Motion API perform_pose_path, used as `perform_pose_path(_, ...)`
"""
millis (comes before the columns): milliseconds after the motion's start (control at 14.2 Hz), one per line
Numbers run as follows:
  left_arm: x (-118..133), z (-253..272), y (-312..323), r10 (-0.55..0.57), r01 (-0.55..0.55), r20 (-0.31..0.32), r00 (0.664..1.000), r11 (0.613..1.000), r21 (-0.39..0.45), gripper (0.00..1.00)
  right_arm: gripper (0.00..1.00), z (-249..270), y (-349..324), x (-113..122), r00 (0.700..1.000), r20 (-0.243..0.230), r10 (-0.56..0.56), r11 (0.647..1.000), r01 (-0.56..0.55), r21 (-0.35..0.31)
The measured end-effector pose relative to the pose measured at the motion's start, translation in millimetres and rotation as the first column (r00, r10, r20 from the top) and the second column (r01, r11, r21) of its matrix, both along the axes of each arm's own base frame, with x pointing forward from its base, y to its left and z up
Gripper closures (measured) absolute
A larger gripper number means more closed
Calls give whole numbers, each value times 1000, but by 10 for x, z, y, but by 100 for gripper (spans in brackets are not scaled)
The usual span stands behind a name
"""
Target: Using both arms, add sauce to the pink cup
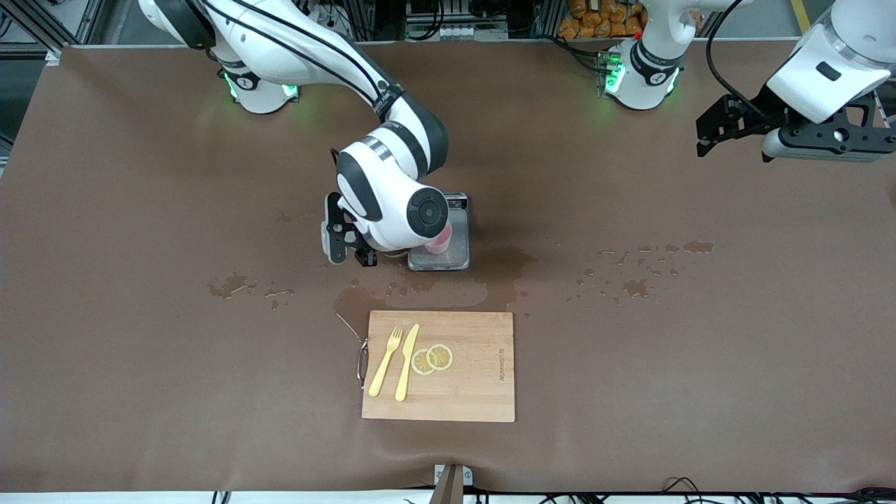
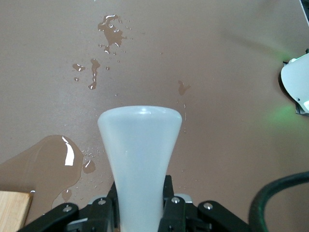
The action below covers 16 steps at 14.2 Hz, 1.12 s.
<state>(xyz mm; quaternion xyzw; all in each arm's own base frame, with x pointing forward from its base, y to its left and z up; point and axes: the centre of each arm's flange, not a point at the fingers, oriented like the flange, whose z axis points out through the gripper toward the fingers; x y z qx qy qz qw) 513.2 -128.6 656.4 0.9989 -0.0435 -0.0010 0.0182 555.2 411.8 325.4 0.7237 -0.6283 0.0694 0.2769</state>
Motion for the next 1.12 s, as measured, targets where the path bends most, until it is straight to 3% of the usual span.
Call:
perform_pose_path(281,1,0,4,1,-1,0,1000,1000,0,0,65,61,-37,51,1000,-13,20,1000,-20,22)
perform_pose_path(772,3,0,12,2,-2,0,1000,1000,0,0,65,248,-759,514,986,-161,-53,963,93,254)
perform_pose_path(1123,7,1,20,4,-4,1,1000,1000,0,0,65,575,-1433,846,971,-237,-36,854,153,497)
